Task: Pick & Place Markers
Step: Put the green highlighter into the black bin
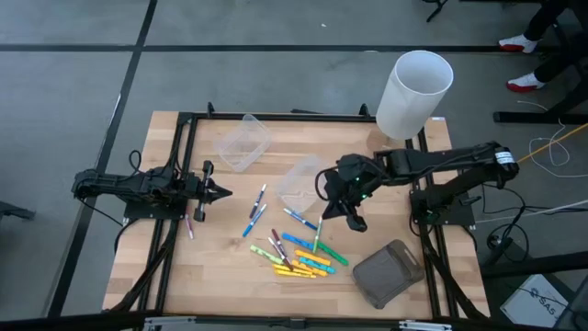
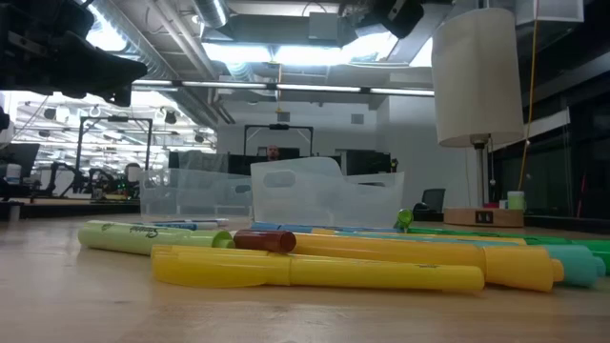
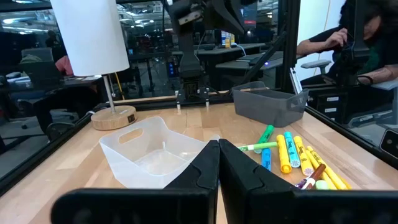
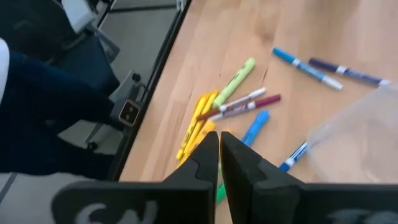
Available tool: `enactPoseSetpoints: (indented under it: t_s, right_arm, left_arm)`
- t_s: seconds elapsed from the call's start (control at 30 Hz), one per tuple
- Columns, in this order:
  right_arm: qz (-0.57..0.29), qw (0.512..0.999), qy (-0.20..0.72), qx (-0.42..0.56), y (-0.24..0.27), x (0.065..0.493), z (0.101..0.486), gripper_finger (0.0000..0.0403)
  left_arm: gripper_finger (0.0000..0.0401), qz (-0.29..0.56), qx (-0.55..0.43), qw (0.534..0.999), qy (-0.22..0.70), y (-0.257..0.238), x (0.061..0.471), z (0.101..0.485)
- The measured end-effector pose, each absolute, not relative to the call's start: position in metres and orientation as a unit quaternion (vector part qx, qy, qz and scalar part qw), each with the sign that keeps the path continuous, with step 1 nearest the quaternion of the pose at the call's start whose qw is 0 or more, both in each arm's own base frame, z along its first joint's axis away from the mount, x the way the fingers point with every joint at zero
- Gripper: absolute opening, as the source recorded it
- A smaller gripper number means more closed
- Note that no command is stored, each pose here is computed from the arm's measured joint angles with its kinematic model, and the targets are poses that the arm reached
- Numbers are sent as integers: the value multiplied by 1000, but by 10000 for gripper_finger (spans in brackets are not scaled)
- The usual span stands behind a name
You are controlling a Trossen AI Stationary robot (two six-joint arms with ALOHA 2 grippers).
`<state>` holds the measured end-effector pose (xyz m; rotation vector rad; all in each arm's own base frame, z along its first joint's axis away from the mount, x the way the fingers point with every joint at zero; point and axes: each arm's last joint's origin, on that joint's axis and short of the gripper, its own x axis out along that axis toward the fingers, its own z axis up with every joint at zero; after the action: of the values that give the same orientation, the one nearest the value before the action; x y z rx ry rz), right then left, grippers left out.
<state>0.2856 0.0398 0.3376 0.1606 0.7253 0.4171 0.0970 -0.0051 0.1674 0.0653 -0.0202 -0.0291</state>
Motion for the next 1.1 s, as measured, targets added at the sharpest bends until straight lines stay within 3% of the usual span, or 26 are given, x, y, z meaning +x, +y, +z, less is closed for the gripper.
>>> enactPoseSetpoints:
  t_s: [0.33, 0.83, 1.1]
  right_arm:
    - [184, 881, 408, 151, 56, 289, 324, 19]
    - [22, 782, 507, 361, 83, 310, 283, 19]
    - [-4, 755, 546, 363, 104, 316, 260, 19]
  left_arm:
    - [4, -15, 33, 999, -10, -5, 97, 167]
    - [4, -14, 33, 999, -10, -5, 97, 167]
    - [4, -15, 33, 999, -10, -5, 97, 167]
